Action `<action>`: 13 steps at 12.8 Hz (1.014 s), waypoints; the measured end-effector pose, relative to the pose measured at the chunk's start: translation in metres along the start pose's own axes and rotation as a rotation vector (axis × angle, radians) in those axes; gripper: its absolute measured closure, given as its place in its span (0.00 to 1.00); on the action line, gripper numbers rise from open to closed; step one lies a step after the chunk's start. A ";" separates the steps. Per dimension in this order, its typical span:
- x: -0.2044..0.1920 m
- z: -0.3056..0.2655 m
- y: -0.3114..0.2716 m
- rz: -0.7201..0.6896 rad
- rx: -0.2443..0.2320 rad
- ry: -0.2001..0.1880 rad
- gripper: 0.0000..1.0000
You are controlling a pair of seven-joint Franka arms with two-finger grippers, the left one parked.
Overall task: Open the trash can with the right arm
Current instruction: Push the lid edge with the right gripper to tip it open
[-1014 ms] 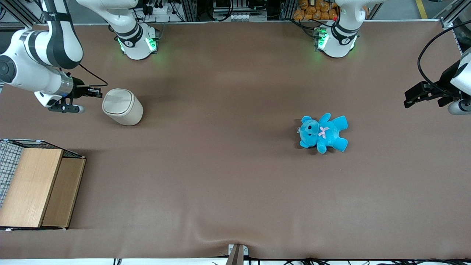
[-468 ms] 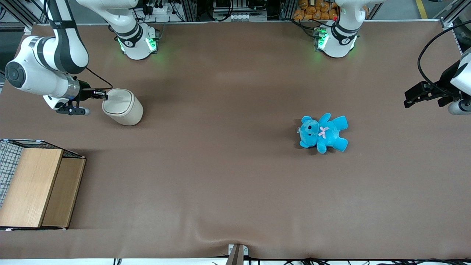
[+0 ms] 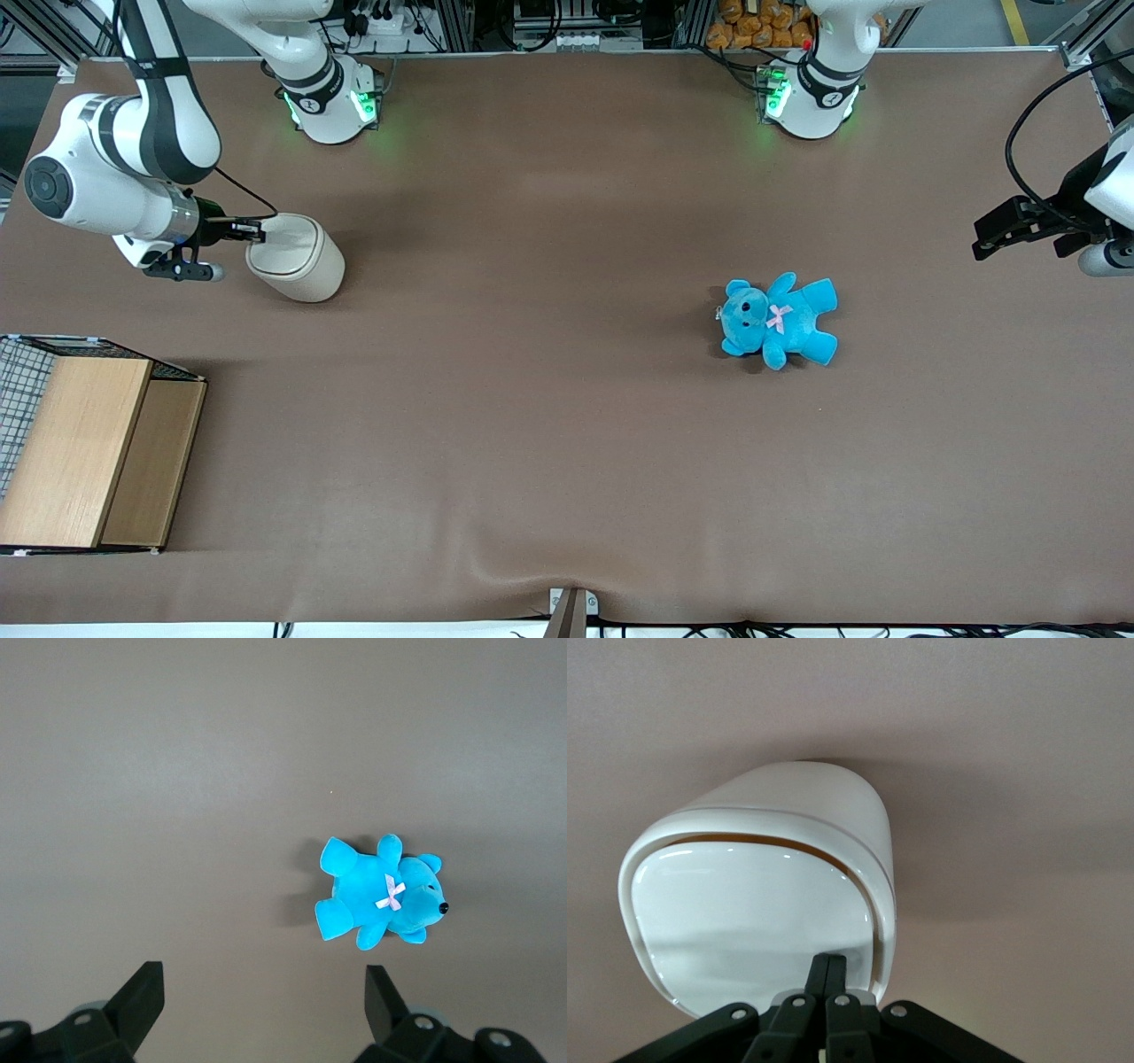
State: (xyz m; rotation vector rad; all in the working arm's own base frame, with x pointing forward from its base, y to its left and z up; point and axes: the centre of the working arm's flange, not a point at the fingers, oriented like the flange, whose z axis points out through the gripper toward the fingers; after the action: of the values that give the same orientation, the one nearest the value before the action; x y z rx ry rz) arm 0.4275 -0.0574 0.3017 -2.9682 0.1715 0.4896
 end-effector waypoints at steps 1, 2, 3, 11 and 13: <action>0.000 0.000 0.000 0.000 0.000 0.001 0.99; 0.000 0.000 0.000 0.000 0.000 0.001 0.99; 0.000 0.000 0.000 0.000 0.000 0.001 0.99; 0.001 0.001 0.000 0.001 0.000 0.001 0.99; 0.000 -0.002 -0.001 0.001 0.007 -0.020 0.99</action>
State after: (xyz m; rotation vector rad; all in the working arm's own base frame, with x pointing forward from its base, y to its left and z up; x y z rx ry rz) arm 0.4281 -0.0565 0.3034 -2.9554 0.1728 0.5179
